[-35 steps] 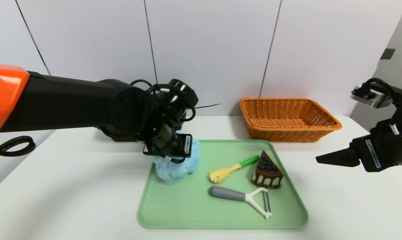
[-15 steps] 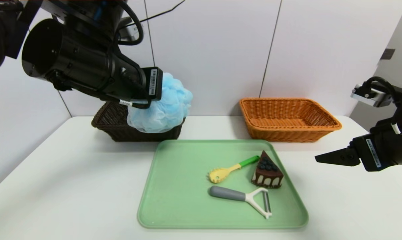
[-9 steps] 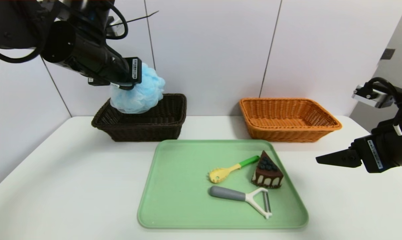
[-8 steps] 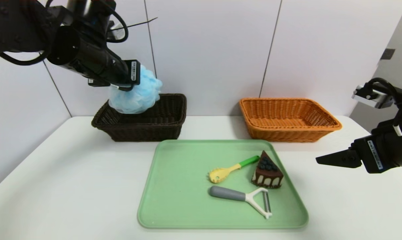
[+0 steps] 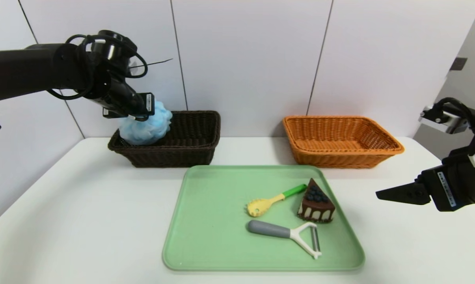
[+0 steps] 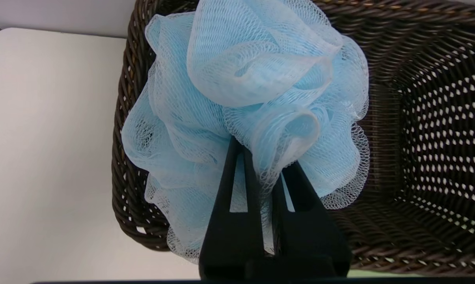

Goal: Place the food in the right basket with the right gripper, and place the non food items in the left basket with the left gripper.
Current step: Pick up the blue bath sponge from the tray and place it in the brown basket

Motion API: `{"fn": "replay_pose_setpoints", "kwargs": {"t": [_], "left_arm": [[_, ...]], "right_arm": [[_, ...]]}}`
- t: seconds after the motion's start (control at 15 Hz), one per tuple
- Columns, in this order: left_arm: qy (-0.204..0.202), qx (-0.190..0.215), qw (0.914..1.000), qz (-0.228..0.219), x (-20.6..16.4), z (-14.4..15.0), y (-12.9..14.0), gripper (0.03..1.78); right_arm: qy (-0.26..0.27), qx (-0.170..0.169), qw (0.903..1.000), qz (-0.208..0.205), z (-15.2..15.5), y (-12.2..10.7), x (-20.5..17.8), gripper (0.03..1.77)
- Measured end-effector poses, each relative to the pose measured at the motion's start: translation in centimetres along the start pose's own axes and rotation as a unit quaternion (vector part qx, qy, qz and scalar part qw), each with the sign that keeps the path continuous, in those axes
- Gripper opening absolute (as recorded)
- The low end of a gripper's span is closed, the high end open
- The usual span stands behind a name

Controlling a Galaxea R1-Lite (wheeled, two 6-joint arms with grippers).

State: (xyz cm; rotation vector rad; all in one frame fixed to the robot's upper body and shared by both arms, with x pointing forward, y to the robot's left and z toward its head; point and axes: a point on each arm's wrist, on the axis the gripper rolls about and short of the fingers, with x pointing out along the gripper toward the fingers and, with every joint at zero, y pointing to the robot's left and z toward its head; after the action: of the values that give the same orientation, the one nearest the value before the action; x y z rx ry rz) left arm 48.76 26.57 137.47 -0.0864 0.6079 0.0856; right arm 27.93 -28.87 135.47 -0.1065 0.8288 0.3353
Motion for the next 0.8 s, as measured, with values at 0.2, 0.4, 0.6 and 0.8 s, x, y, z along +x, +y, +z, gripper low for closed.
{"fn": "replay_pose_setpoints", "kwargs": {"t": [0.2, 0.4, 0.6, 0.8], "left_arm": [[0.006, 0.001, 1.0000, 0.004, 0.9, -0.2, 0.2, 0.49], [0.005, 0.000, 1.0000, 0.005, 1.1, -0.2, 0.2, 0.87], [0.003, -0.002, 1.0000, 0.005, 0.9, -0.1, 0.3, 1.14], [-0.008, -0.004, 1.0000, 0.003, -0.3, 0.3, 0.5, 1.33]], "right_arm": [[-0.001, 0.000, 1.0000, 0.000, -0.1, 0.0, -0.1, 1.70], [-0.004, 0.002, 1.0000, 0.000, -0.2, 0.0, -0.3, 1.70], [-0.005, 0.012, 0.9999, 0.001, -0.2, 0.1, -0.4, 1.70], [-0.005, 0.012, 0.9999, 0.001, -0.2, 0.1, -0.4, 1.70]]}}
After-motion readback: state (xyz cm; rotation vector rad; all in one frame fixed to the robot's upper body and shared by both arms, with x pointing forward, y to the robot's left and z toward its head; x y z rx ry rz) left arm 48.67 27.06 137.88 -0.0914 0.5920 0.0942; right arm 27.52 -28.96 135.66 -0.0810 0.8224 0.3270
